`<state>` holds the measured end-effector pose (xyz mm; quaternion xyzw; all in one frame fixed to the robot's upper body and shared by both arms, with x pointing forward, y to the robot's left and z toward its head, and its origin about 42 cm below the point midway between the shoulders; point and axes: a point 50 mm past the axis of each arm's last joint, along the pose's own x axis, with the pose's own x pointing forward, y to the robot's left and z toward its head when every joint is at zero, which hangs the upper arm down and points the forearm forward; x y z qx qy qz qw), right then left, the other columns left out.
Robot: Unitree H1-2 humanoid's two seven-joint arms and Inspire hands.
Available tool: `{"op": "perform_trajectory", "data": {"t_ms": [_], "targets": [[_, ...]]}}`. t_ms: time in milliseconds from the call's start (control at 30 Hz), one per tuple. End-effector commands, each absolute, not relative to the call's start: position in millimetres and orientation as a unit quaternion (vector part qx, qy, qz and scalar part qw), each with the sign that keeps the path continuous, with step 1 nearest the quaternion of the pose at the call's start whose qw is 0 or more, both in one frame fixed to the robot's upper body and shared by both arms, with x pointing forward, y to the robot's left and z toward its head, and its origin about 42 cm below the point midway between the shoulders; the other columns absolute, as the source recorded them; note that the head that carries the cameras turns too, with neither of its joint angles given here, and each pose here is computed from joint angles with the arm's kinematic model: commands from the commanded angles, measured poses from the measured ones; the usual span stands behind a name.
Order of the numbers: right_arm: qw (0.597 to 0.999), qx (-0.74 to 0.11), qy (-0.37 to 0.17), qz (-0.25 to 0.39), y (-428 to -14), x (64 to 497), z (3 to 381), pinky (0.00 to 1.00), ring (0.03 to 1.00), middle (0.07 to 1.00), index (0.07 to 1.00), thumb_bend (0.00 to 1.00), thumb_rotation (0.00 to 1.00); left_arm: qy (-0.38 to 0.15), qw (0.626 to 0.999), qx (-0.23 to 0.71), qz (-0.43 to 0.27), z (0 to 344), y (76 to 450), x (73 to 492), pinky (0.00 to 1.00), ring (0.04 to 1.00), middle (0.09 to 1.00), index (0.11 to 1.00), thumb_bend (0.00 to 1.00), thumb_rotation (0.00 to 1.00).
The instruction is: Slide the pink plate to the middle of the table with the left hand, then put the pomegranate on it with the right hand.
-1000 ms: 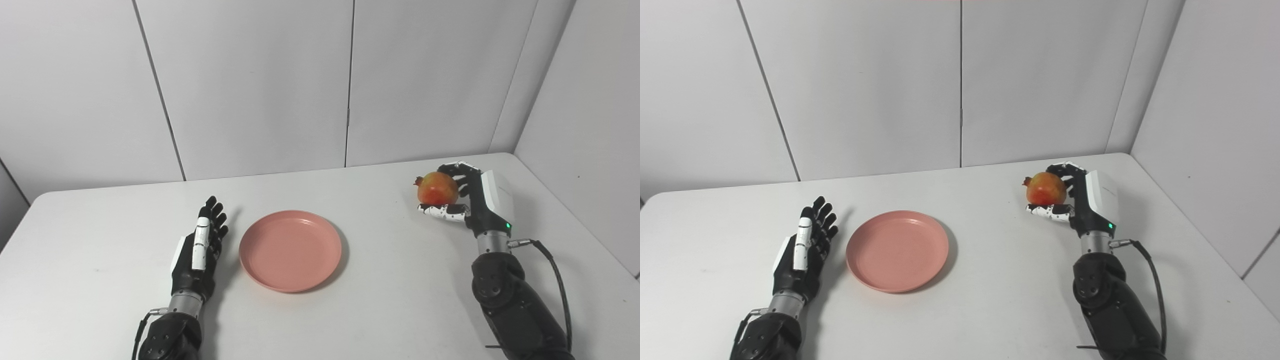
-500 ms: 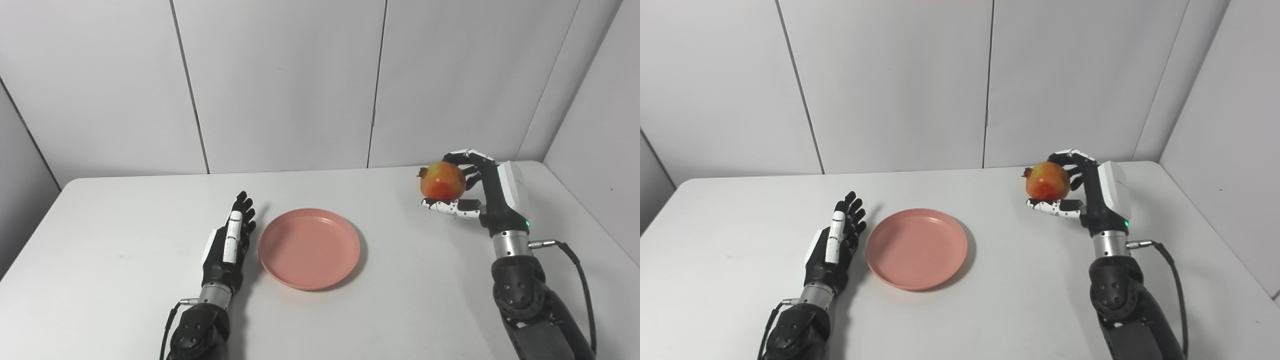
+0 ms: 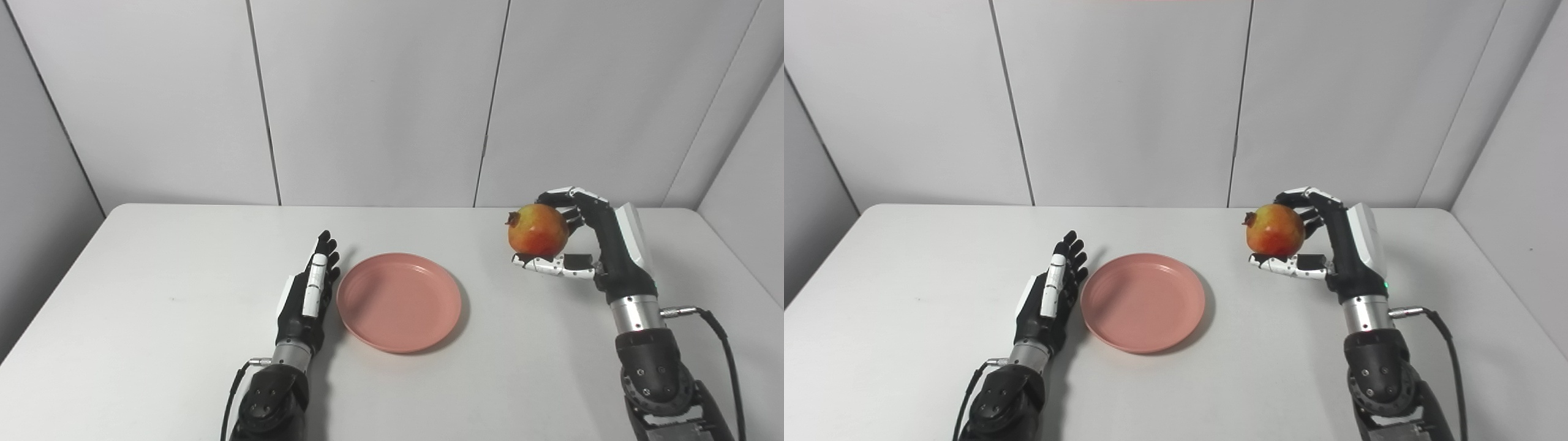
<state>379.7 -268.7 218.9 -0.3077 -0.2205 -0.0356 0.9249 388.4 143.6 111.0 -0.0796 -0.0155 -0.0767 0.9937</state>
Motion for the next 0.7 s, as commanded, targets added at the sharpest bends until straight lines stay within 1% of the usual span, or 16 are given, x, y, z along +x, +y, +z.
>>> {"op": "perform_trajectory", "data": {"t_ms": [0, 67, 200, 333, 467, 667], "targets": [[0.916, -0.305, -0.26, -0.031, -266, 382, 242, 0.38, 0.45, 0.462, 0.525, 0.52, 0.0, -0.032, 0.993, -0.079, -0.081, 118, 135, 392, 0.99, 1.0, 1.0, 1.0, 0.55, 1.0], [0.917, -0.304, -0.259, -0.016, -262, 381, 239, 0.4, 0.459, 0.463, 0.525, 0.52, 0.0, -0.032, 0.993, -0.077, -0.08, 117, 133, 392, 0.99, 1.0, 1.0, 1.0, 0.55, 1.0], [0.919, -0.301, -0.255, 0.001, -255, 382, 233, 0.35, 0.418, 0.459, 0.53, 0.52, 0.0, -0.03, 0.994, -0.066, -0.078, 117, 131, 393, 0.99, 1.0, 1.0, 1.0, 0.54, 1.0], [0.921, -0.295, -0.253, 0.028, -243, 384, 227, 0.38, 0.43, 0.459, 0.529, 0.52, 0.0, -0.028, 0.995, -0.061, -0.076, 117, 129, 393, 0.99, 1.0, 1.0, 1.0, 0.55, 1.0], [0.924, -0.282, -0.254, 0.048, -224, 387, 224, 0.39, 0.44, 0.46, 0.527, 0.52, 0.0, -0.027, 0.995, -0.062, -0.075, 117, 129, 393, 0.99, 1.0, 1.0, 1.0, 0.53, 1.0], [0.917, -0.288, -0.262, 0.083, -190, 392, 221, 0.4, 0.457, 0.462, 0.525, 0.52, 0.0, -0.026, 0.995, -0.059, -0.072, 117, 130, 394, 0.99, 1.0, 1.0, 1.0, 0.54, 1.0]]}}
